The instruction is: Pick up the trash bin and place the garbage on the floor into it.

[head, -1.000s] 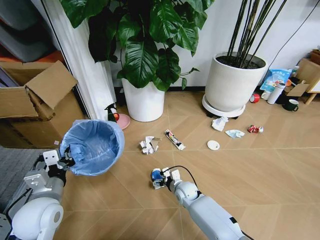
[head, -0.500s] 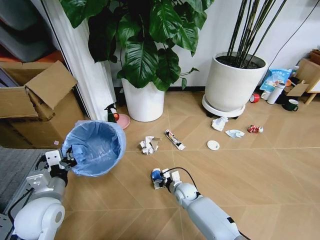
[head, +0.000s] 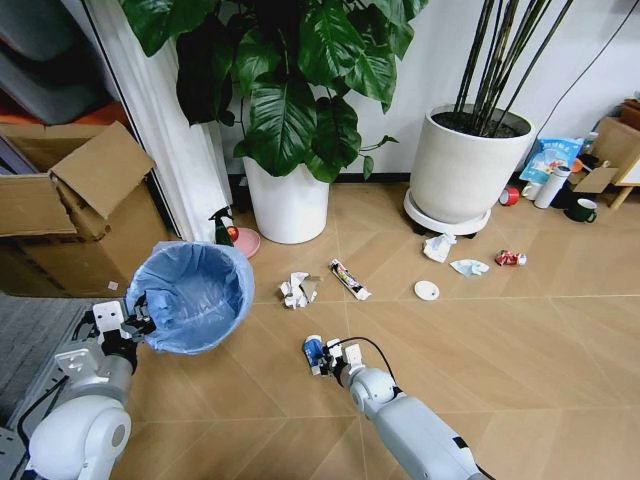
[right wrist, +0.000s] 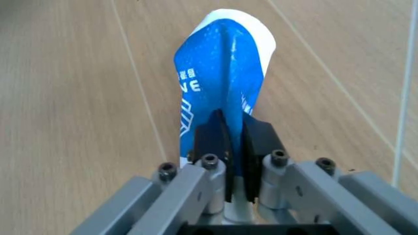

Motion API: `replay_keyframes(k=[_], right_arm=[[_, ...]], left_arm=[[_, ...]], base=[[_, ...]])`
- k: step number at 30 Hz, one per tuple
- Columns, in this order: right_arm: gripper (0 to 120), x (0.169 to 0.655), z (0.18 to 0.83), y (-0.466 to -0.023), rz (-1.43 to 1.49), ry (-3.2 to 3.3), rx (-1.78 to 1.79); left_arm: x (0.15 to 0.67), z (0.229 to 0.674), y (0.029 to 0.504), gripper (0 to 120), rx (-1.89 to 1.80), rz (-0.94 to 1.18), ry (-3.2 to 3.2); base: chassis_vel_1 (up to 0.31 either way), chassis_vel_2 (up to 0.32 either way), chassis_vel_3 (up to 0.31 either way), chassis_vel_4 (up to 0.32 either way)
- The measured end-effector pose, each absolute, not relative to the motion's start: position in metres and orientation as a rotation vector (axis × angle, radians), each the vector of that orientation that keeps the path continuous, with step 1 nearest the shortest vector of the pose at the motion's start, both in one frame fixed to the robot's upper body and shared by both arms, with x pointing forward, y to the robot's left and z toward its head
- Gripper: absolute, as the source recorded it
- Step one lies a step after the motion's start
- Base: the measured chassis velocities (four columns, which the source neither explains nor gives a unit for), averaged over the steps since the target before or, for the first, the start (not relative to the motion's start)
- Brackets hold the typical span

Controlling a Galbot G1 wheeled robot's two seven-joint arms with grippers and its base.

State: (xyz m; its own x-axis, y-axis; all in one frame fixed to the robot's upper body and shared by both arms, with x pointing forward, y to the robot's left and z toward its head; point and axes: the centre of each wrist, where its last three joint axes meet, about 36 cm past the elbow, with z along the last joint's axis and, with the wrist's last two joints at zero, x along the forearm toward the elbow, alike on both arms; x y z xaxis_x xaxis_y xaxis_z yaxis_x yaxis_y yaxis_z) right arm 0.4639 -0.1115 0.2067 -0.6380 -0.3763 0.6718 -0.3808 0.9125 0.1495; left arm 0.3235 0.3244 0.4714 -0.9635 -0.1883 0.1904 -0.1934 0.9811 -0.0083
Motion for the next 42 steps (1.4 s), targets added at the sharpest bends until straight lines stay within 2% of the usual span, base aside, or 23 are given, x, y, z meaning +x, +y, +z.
replay_keyframes(k=[10,15,16,18,19,21,23,25,28,30,33,38,42], right_arm=[[0,0.488,0.251,-0.137,-0.083,-2.456,0.457],[0,0.515,0.334,-0.161,-0.147,-2.665,0.454],[0,0.515,0.334,-0.161,-0.147,-2.665,0.454],[0,0.524,0.381,-0.166,-0.175,-2.758,0.489],[0,0.524,0.381,-0.166,-0.175,-2.758,0.489],[0,0.530,0.449,-0.164,-0.229,-2.859,0.586],[0,0.525,0.500,-0.155,-0.274,-2.906,0.727],[0,0.522,0.513,-0.151,-0.288,-2.909,0.780],[0,0.501,0.552,-0.121,-0.348,-2.841,1.037],[0,0.496,0.556,-0.114,-0.348,-2.819,1.084],[0,0.470,0.560,-0.072,-0.335,-2.670,1.288],[0,0.449,0.548,-0.030,-0.295,-2.522,1.405],[0,0.446,0.534,-0.012,-0.248,-2.477,1.407]], left_arm=[[0.324,0.473,0.328,0,0.284,0.031,-2.935],[0.327,0.469,0.331,0,0.276,0.029,-2.902],[0.327,0.469,0.331,0,0.276,0.029,-2.902],[0.329,0.468,0.333,0,0.266,0.029,-2.877],[0.329,0.468,0.333,0,0.266,0.029,-2.877],[0.335,0.466,0.335,0,0.238,0.024,-2.830],[0.340,0.467,0.337,0,0.206,0.019,-2.784],[0.342,0.468,0.338,0,0.191,0.025,-2.766],[0.354,0.474,0.341,0,0.108,0.065,-2.667],[0.357,0.475,0.343,0,0.094,0.070,-2.651],[0.373,0.475,0.353,0,0.057,0.063,-2.606],[0.392,0.481,0.356,0,0.018,0.084,-2.580],[0.405,0.485,0.354,0,0.001,0.095,-2.582]], base=[[0.000,0.000,0.000,0.000],[0.000,0.000,0.000,0.000],[0.000,0.000,0.000,0.000],[0.000,0.000,0.000,0.000],[0.000,0.000,0.000,0.000],[0.000,0.000,0.000,0.000],[0.000,0.000,0.000,0.000],[0.000,0.000,0.000,0.000],[0.000,0.000,0.000,0.000],[0.000,0.000,0.000,0.000],[0.000,0.000,0.000,0.000],[0.000,0.000,0.000,0.000],[0.000,0.000,0.000,0.000]])
